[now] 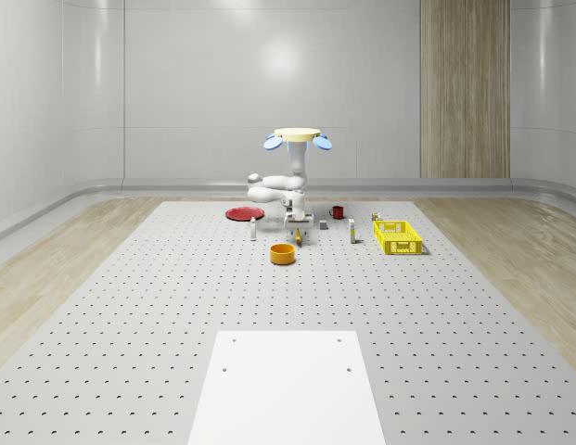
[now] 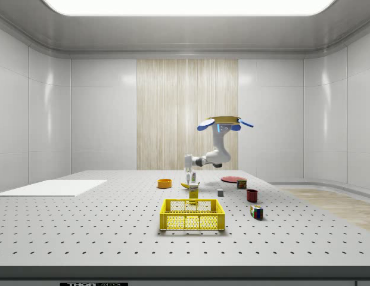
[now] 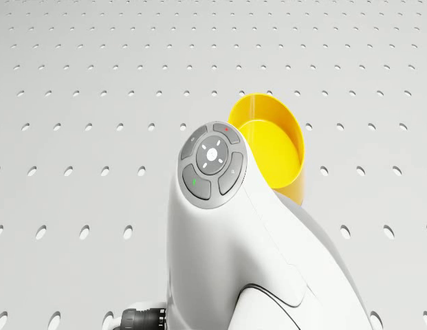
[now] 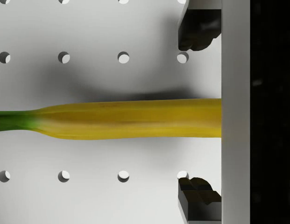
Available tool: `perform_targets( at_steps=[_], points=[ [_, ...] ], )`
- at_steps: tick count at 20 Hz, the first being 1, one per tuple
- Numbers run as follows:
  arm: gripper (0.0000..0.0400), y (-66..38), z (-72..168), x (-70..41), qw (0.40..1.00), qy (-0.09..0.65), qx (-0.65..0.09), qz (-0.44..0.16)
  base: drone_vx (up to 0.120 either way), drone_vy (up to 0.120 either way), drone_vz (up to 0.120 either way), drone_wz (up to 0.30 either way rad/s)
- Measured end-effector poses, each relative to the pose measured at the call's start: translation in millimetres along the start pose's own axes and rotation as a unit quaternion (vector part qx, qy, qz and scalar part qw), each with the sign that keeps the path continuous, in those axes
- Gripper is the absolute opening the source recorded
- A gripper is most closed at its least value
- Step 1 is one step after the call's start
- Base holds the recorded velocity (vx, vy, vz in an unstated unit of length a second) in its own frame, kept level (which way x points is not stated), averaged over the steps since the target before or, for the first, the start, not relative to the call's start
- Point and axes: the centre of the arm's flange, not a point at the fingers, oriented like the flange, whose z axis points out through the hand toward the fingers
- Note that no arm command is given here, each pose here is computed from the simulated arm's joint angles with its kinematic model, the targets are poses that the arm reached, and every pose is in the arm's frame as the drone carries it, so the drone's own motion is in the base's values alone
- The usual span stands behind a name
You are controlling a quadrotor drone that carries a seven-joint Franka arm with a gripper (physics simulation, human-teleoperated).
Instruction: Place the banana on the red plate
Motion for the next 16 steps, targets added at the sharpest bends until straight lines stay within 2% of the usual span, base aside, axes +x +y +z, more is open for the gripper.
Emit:
perform_targets(
  at_steps=[4, 11, 16],
  points=[
    [0.0400, 0.0, 8, 0.0, 1.000, 0.000, 0.000, 0.000, 0.000, 0.000, 0.000, 0.000],
    [0.0400, 0.1, 36, 0.1, 1.000, 0.000, 0.000, 0.000, 0.000, 0.000, 0.000, 0.000],
    [0.0400, 3.4, 47, 3.5, 1.000, 0.000, 0.000, 0.000, 0.000, 0.000, 0.000, 0.000]
  ],
)
